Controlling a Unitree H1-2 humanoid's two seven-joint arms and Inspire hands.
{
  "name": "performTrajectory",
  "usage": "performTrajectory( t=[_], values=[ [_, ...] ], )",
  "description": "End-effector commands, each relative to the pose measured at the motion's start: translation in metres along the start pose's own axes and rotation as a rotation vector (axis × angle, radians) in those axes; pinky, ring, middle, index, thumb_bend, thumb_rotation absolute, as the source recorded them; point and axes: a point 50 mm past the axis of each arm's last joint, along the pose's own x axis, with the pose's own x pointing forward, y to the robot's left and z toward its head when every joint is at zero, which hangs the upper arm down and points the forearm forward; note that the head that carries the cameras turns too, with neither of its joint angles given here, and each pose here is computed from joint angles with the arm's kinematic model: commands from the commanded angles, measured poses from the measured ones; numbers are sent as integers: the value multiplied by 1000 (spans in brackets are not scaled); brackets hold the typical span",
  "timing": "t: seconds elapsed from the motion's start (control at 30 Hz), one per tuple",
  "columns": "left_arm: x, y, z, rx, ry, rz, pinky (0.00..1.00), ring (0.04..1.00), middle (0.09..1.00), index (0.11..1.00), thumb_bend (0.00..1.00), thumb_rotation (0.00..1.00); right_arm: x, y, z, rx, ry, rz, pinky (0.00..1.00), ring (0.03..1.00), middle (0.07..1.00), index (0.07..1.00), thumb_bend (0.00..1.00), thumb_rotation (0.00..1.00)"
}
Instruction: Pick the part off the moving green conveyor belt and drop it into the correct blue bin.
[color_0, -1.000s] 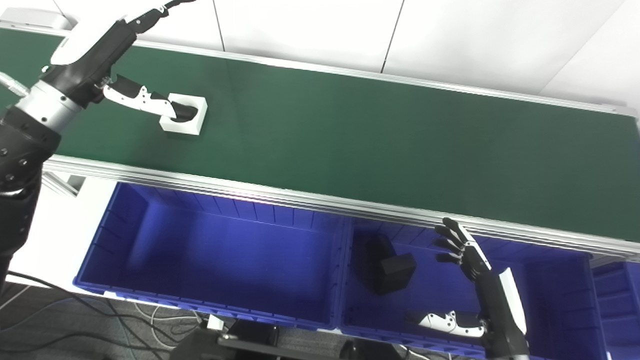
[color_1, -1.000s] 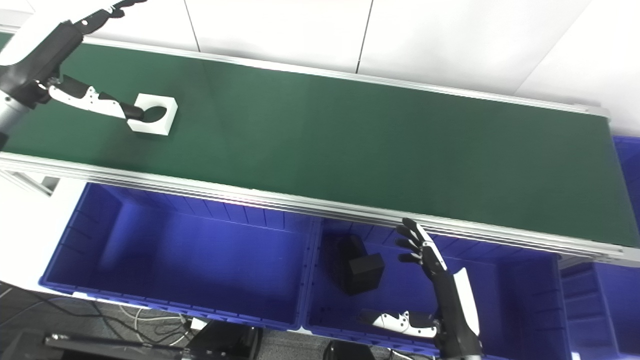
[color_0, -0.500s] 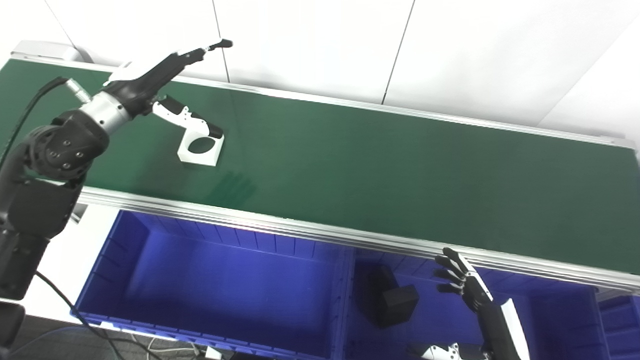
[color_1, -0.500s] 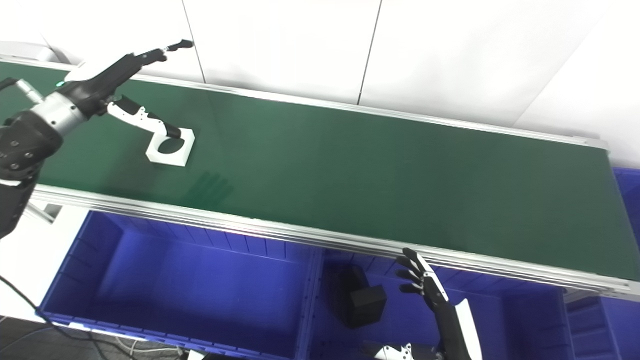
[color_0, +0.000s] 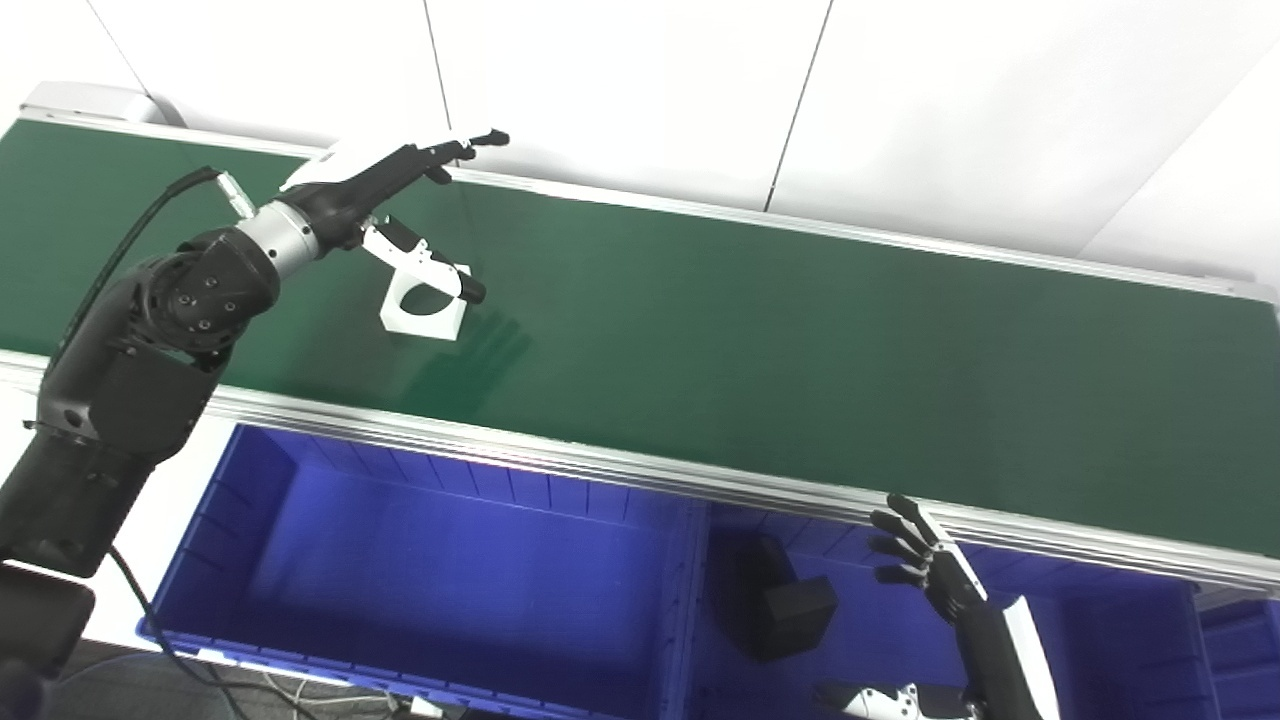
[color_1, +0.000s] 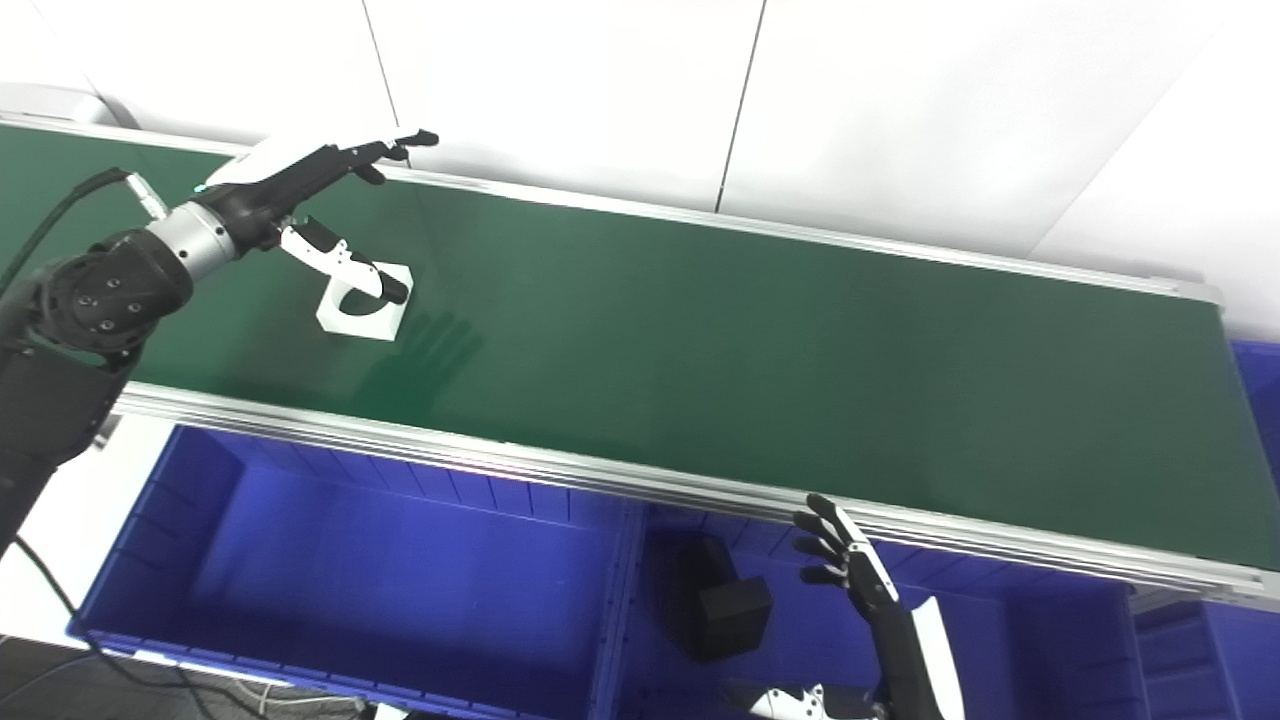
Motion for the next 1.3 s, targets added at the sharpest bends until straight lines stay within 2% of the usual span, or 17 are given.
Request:
performTrajectory(
  t=[0.0,0.17,0.37,0.5,0.6,0.83,1.03,1.13,1.27],
  values=[
    [6,18,6,9,-19,16,875,960,964,938,979,314,0,-2,7,0,-58,-29,673,788,845,903,1000,257],
    [6,12,-1,-7,1,-35,883,969,966,931,1000,304,0,-1,7,2,-62,-33,668,787,844,902,1000,252],
    [9,3,-7,9,32,-61,838,947,974,927,1000,260,0,0,7,1,-70,-36,671,785,838,903,1000,263],
    [15,-3,-10,70,50,-84,797,918,971,930,1000,234,-1,0,8,-2,-68,-41,670,785,838,903,1000,270],
    [17,-6,-13,112,59,-88,808,919,964,925,1000,223,-2,0,8,-2,-65,-41,668,782,836,903,1000,276],
    [24,-20,-17,130,79,-55,851,937,967,923,985,218,-3,-1,7,0,-61,-39,670,778,835,904,1000,271],
    [34,-32,-15,183,65,1,843,916,962,931,921,166,-4,-1,7,11,-59,-41,676,782,835,902,1000,260],
    [42,-37,-12,184,70,41,809,899,950,930,913,162,-5,-1,7,7,-52,-47,676,786,839,897,1000,271],
    [52,-41,-9,188,72,75,820,898,944,927,880,174,-6,0,9,13,-60,-52,683,788,834,900,1000,258]
  ],
)
